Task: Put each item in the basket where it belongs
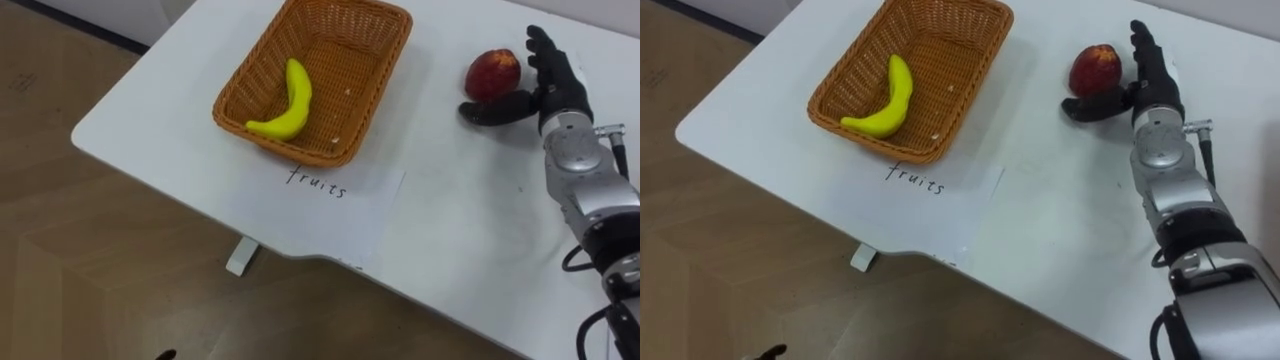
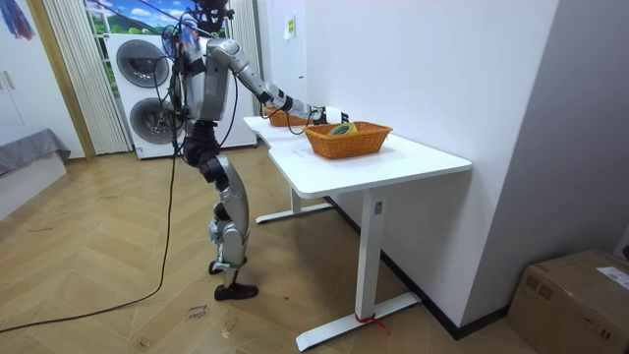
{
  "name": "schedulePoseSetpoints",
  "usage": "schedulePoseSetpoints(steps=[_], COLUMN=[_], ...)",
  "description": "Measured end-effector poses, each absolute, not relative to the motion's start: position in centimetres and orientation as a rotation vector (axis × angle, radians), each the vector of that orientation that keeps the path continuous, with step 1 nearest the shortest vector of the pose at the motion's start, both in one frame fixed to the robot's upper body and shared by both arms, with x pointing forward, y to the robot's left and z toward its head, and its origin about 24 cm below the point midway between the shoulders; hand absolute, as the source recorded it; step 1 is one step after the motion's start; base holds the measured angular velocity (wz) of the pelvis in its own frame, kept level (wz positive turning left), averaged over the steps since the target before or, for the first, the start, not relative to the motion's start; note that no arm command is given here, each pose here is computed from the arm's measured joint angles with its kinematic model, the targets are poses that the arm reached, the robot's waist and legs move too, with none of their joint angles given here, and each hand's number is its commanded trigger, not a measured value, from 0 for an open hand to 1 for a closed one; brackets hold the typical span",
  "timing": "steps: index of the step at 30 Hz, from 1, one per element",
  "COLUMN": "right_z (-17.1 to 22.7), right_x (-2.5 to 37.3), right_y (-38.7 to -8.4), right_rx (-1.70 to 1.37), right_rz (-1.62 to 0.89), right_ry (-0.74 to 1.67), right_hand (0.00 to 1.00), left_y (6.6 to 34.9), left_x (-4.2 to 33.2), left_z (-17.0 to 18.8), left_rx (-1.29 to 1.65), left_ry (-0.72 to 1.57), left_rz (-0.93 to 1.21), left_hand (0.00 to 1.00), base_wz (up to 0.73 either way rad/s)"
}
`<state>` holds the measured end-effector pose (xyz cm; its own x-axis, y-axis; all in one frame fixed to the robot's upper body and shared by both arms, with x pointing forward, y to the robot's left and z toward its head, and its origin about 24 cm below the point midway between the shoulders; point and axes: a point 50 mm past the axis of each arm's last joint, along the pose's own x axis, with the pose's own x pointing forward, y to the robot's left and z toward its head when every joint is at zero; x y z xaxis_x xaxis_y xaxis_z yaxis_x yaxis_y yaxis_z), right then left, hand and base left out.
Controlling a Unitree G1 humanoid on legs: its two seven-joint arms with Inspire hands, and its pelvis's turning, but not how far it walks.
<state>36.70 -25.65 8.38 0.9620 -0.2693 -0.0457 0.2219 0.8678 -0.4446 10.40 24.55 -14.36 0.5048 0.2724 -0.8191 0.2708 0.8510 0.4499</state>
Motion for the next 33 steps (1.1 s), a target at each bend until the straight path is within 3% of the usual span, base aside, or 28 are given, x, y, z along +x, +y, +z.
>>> schedulePoseSetpoints(steps=[16, 17, 18, 19, 33], right_z=[8.3, 8.3, 8.3, 8.4, 8.8], right_x=[36.7, 36.7, 36.7, 36.7, 36.3], right_y=[-25.6, -25.7, -25.8, -25.8, -27.8], right_rx=[-0.458, -0.460, -0.461, -0.464, -0.541], right_rz=[-0.217, -0.210, -0.206, -0.203, -0.234], right_ry=[0.119, 0.121, 0.123, 0.125, 0.141], right_hand=[0.00, 0.23, 0.84, 1.00, 1.00], left_y=[24.5, 24.5, 24.5, 24.5, 24.5], left_x=[10.1, 10.1, 10.0, 10.0, 10.0], left_z=[-14.6, -14.6, -14.6, -14.6, -14.6], left_rx=[0.572, 0.570, 0.570, 0.569, 0.567], left_ry=[1.080, 1.081, 1.082, 1.082, 1.086], left_rz=[-0.026, -0.027, -0.028, -0.030, -0.034], left_hand=[0.00, 0.00, 0.00, 0.00, 0.00], base_wz=[0.00, 0.00, 0.00, 0.00, 0.00])
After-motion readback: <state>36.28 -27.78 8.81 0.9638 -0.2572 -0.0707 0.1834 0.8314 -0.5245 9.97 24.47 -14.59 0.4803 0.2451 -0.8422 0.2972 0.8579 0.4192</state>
